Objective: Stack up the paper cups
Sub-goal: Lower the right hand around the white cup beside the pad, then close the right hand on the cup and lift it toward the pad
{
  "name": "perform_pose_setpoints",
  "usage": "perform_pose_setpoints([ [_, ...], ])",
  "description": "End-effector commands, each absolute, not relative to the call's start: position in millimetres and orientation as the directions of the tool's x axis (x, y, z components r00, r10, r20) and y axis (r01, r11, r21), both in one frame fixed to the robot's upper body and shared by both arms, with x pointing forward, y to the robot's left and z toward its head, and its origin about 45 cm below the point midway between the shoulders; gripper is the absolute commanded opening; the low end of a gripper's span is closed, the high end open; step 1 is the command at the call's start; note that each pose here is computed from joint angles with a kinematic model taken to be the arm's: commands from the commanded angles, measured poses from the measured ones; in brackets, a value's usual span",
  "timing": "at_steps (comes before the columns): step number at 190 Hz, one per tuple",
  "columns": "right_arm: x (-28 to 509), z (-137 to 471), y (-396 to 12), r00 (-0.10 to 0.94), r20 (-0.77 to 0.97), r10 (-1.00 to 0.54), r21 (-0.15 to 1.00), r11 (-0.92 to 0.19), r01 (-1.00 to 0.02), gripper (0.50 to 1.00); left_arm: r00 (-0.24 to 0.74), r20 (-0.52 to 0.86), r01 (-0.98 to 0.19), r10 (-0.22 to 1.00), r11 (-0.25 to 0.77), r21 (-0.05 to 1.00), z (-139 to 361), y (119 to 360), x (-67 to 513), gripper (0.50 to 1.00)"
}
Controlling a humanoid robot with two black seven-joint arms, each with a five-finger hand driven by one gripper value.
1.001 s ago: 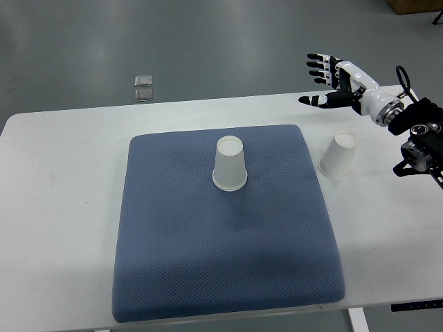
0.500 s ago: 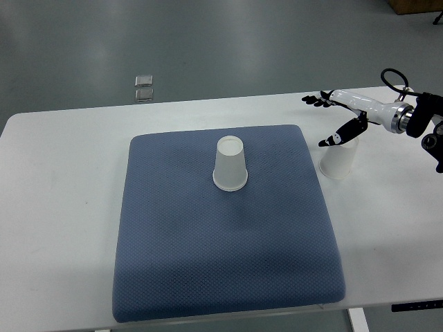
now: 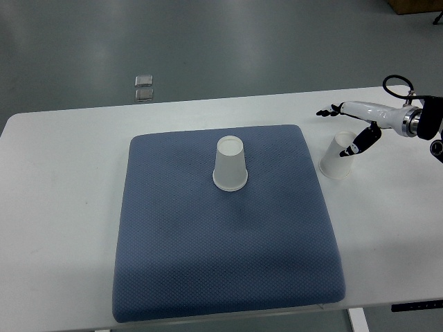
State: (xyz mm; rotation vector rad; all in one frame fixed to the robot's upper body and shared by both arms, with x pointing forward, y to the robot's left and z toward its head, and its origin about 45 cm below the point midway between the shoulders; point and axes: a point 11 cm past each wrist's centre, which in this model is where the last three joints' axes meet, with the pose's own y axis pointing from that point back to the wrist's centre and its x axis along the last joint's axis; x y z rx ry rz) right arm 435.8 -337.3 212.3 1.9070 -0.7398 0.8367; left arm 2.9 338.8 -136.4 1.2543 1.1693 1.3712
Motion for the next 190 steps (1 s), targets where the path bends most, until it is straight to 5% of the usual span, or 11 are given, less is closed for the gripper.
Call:
perform_pose_setpoints([
  [1,434,207,-338,0.597,0.791,-0.130,0.506,-0.409,-0.759,0.919,-0.068,0.134,-0.025,0.989,-0.135,0.990,-136,339,3,1.000],
  [94,431,193,-349,0.576,0.815,-0.069,0.517,-0.364,-0.775,0.895,-0.068,0.134,-0.025,0.989,-0.135,0.990,-136,339,3,1.000],
  [190,431,193,-350,0.575,0.816,-0.064,0.518,-0.361,-0.775,0.662,-0.068,0.134,-0.025,0.989,-0.135,0.990,-136,339,3,1.000],
])
